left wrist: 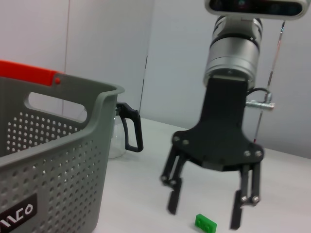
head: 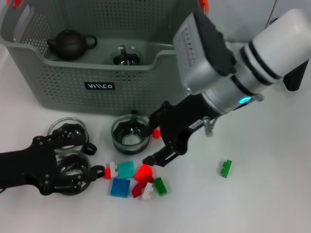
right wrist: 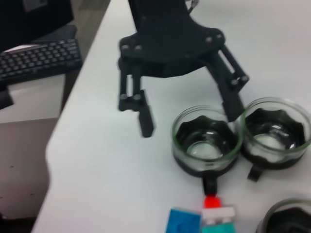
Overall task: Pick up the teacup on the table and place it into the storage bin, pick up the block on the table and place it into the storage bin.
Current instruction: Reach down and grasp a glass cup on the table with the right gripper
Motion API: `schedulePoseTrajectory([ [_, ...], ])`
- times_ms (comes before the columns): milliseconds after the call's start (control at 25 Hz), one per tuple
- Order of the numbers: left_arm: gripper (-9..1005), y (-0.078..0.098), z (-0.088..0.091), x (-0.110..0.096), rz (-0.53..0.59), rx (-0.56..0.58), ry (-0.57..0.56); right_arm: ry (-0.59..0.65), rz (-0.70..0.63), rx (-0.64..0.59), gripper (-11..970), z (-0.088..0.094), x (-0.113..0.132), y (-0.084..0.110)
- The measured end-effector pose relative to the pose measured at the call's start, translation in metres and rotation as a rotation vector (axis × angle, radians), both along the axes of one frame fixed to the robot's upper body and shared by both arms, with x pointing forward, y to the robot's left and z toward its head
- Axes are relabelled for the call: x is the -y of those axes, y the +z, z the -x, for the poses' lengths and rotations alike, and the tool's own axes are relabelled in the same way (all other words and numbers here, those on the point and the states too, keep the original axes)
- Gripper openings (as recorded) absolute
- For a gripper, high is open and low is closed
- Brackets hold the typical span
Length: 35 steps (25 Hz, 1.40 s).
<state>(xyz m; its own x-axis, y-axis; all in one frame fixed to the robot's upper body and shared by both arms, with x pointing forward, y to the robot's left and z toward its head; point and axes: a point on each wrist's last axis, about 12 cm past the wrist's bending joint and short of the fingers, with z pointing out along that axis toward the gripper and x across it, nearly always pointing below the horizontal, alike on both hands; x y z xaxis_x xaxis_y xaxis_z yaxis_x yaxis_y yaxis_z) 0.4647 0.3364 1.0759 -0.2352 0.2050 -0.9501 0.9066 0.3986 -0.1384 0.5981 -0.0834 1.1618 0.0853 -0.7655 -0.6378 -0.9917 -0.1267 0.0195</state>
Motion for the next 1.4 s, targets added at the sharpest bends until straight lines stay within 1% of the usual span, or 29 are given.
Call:
schedulePoseTrajectory([
  [200, 903, 0.001, -0.001, -0.001, -0.009, -0.003, -0.006, -0.028, -0.002, 0.067, 745, -0.003, -0.015, -0.011],
  [240, 903, 0.001, -0.001, -0.001, -0.009, -0.003, -0.006, -0.045, 0.005, 0.097, 745, -0.005, -0.021, -0.017],
  [280, 903, 0.001, -0.001, -0.001, -0.008, -0.003, -0.006, -0.045, 0.005, 0.097, 745, -0.005, -0.021, -0.017],
  [440, 903, 0.002, 0.0, -0.001, -0.007, -0.001, -0.012, -0.064, 0.012, 0.136, 744, -0.008, -0.031, -0.029],
  [680, 902, 0.003, -0.002, -0.001, -0.009, 0.004, -0.016, -0.06, 0.018, 0.169, 745, -0.005, -0.038, -0.036],
  [1400, 903, 0.001, -0.001, 0.0, -0.004, 0.0, -0.017, -0.081, 0.038, 0.175, 744, 0.003, -0.039, -0.06],
])
